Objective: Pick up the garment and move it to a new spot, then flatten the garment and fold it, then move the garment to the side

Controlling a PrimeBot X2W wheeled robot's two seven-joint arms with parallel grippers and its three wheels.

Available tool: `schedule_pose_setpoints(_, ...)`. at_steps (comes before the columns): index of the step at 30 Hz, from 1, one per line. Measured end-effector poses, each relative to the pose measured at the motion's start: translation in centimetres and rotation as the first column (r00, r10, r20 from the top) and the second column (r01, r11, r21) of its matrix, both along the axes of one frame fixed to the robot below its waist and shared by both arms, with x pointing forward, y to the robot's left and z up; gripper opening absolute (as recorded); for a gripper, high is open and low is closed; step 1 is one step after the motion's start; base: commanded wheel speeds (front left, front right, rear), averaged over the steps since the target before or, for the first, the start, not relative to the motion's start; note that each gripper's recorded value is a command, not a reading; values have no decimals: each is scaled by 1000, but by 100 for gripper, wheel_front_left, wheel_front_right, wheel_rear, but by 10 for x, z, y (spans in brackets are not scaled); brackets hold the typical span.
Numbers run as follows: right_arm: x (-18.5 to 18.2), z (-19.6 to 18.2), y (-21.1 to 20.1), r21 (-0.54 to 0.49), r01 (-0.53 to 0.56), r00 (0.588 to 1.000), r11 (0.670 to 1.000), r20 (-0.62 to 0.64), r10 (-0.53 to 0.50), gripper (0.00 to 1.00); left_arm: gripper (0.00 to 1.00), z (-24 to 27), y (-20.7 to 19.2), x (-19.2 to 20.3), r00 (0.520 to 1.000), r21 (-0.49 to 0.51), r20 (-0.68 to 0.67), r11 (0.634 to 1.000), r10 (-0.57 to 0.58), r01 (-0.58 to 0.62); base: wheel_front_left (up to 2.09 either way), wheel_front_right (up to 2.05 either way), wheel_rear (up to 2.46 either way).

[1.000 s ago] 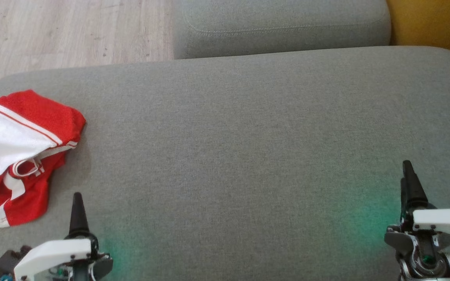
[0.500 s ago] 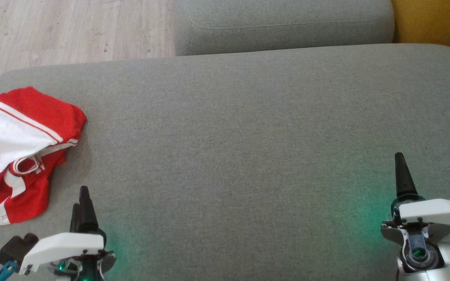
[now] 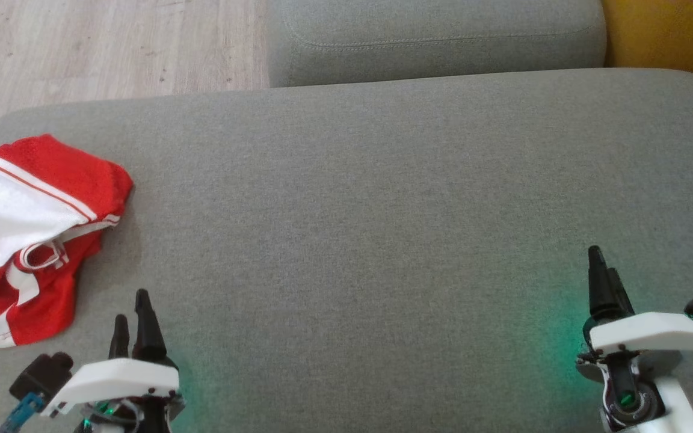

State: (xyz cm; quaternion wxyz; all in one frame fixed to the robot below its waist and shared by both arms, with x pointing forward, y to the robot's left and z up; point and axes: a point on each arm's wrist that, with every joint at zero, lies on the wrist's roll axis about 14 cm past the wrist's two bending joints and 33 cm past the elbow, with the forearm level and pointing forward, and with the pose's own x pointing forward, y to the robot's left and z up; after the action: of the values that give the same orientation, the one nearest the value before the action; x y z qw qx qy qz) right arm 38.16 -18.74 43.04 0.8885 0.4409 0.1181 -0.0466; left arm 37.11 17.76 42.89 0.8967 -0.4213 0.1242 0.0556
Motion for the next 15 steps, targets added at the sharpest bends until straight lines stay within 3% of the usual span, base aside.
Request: schedule_pose_setpoints(15,7,-6,3,-194,-66,998,979,-11,65,100,100,-18,-3,-5,997,194,-60,979,-43,54,0,0,0)
